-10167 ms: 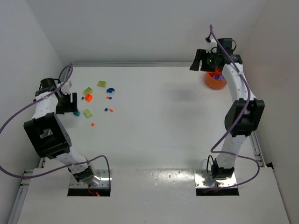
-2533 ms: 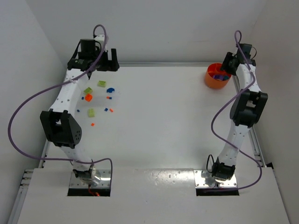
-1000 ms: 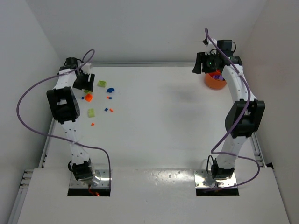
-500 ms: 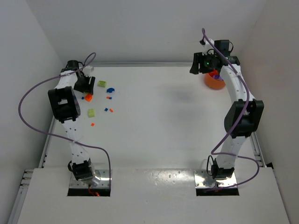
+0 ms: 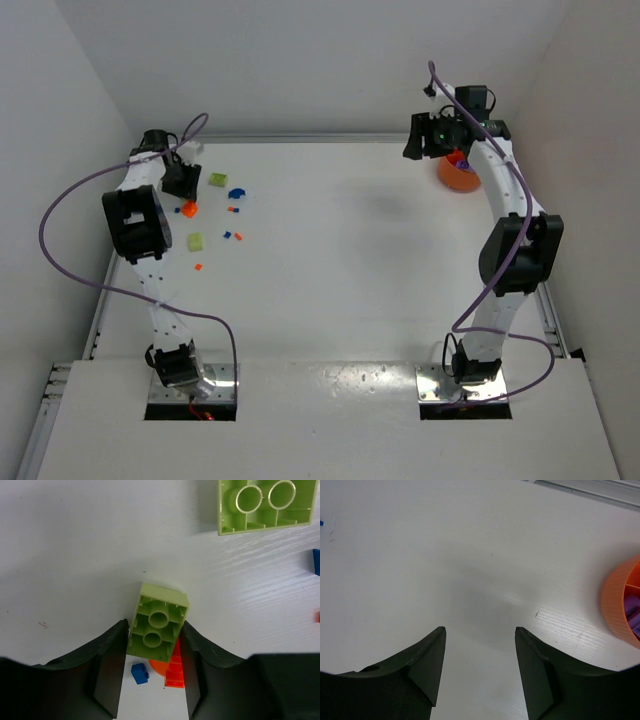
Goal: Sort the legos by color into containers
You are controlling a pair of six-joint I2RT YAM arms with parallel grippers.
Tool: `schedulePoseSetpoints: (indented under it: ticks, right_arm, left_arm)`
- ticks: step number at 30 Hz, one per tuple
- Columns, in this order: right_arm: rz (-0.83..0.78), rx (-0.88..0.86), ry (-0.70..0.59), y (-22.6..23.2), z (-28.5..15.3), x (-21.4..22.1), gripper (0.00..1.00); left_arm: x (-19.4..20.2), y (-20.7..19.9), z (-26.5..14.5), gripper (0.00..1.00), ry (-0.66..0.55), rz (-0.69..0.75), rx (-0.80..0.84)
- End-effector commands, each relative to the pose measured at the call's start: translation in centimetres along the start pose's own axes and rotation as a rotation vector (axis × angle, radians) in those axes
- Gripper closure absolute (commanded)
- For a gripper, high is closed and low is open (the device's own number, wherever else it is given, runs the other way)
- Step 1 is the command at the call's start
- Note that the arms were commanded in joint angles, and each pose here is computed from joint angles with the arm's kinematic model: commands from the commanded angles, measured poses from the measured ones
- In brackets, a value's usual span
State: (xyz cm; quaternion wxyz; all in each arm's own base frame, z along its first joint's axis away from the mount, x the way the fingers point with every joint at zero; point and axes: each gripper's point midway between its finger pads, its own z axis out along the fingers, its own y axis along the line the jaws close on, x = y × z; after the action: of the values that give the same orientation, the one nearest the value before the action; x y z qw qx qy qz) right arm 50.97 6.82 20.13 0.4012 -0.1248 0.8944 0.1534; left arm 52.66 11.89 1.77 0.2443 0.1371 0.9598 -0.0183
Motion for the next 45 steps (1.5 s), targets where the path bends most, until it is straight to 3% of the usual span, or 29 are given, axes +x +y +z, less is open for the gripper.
schedulePoseSetpoints:
  ticks: [1,7,13,19,27,36,45]
  right_arm:
    - [-0.039,-0.015,-0.049,0.7,-0.6,-1.9,0.42]
    - [-0.032,-0.096,-0.033,2.8,-0.1,-1.3,0.42]
    - [0.113,-0.293,0.018,7.4,0.4,1.3,0.42]
    - [0.301,-0.496,0.045,12.2,0.5,1.4,0.42]
    - [0.333,-0.631,0.063,17.7,2.0,-0.4,0.42]
    - [0.343,-0.798,0.123,23.1,3.3,0.3,0.37]
    - [0.313,-0.882,0.146,26.2,3.0,0.6,0.33]
  left_arm:
    - [1.1,-1.3,0.0,0.52,0.006,0.028,0.074]
    - [1.3,-3.3,-1.7,0.68,-0.029,0.078,0.150]
    - [-1.0,-7.3,-6.9,0.74,-0.217,0.138,0.280]
    - [-4.9,-15.5,-13.3,0.75,-0.381,0.236,0.422]
    - [-6.4,-28.3,-17.9,0.75,-0.457,0.350,0.646]
    - [-6.9,-33.1,-20.4,0.75,-0.490,0.400,0.732]
    - [-6.9,-35.2,-21.6,0.75,-0.497,0.416,0.771]
